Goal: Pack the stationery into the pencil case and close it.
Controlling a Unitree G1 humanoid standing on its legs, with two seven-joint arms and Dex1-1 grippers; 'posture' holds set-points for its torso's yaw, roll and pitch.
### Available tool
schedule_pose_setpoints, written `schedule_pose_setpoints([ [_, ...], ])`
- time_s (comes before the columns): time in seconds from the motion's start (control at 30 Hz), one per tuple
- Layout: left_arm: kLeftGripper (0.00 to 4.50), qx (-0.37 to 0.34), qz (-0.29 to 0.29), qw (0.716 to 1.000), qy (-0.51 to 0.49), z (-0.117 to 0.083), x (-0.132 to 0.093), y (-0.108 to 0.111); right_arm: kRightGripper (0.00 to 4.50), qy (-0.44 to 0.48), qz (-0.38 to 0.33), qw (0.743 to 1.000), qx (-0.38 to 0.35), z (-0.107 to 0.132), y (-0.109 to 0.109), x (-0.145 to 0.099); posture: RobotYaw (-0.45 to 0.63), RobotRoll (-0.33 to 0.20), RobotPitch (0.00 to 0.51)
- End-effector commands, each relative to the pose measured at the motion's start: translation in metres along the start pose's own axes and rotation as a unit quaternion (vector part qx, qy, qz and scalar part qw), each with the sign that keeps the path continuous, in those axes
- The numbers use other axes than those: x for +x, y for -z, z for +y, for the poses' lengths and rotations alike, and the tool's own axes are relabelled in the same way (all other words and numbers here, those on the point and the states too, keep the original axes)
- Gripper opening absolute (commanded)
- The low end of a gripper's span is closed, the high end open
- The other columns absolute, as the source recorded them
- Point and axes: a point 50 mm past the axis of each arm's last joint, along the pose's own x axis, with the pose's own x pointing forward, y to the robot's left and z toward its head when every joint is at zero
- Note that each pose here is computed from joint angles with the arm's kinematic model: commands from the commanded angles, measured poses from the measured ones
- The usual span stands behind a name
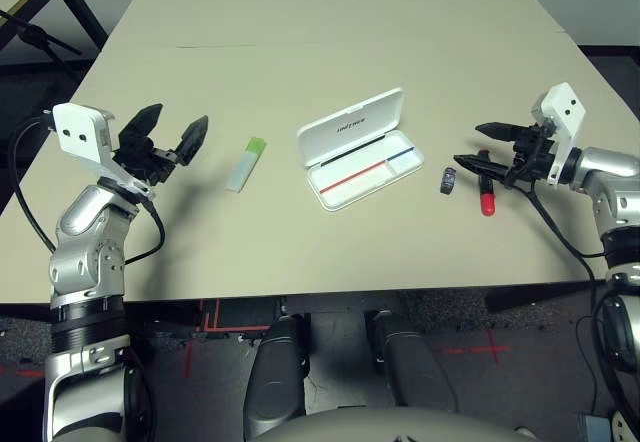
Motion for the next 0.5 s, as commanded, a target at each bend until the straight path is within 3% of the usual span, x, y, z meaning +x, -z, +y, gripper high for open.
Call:
schedule_pose_setpoints([
  [0.03, 4.48, -0.011, 0.029, 0.995, 0.1, -0.025, -0.005, -0.005, 4.5, -0.007, 0.015, 1.0, -0.003, 0.002, 0.003, 0.001, 0.03, 0.0, 0.181],
  [0.3, 4.48, -0.031, 0.131, 0.956, 0.262, -0.072, -0.016, 0.001, 4.5, -0.009, 0.026, 1.0, -0.007, 0.002, 0.007, 0.004, 0.04, 0.0, 0.175],
  [0.5, 4.48, -0.004, 0.199, 0.926, 0.319, -0.094, -0.008, 0.018, 4.5, -0.014, 0.038, 0.999, -0.013, 0.004, 0.011, 0.005, 0.03, 0.0, 0.169],
])
